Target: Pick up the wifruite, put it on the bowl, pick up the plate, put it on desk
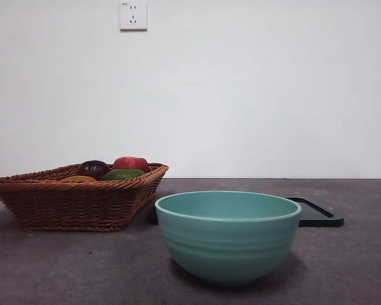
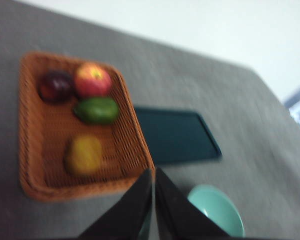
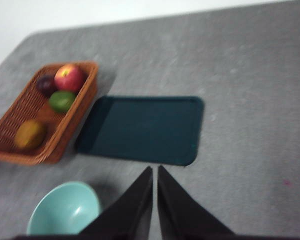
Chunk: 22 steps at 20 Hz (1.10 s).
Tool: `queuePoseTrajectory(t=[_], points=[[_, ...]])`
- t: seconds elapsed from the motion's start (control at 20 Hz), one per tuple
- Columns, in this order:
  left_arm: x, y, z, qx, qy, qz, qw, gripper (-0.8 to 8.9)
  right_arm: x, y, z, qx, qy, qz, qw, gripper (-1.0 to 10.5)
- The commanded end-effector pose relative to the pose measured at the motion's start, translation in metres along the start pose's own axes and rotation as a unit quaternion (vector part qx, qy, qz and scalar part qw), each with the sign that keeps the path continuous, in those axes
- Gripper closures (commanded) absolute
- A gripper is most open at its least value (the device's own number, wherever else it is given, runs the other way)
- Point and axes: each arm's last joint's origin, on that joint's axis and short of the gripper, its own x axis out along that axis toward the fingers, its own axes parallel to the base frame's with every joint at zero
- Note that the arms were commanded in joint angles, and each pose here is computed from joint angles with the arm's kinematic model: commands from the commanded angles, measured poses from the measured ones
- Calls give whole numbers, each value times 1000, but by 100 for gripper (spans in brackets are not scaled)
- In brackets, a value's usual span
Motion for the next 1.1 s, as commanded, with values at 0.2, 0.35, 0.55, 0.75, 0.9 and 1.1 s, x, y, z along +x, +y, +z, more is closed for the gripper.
queuePoseTrajectory(t=[0.2,0.35,0.55,0.75,0.9,1.1], points=[[3,-11,10,63,89,-38,993,804,3,10,13,-44,60,50,996,942],[8,-16,7,73,133,-62,987,804,10,14,9,-56,119,76,988,942],[12,-19,3,79,160,-81,981,804,14,20,1,-78,178,104,976,942],[12,-20,2,80,162,-83,980,794,14,22,1,-89,177,115,973,941],[12,-20,2,80,161,-82,980,572,14,22,1,-89,177,113,974,826],[12,-20,2,74,162,-80,981,340,15,22,1,-85,175,109,975,538]])
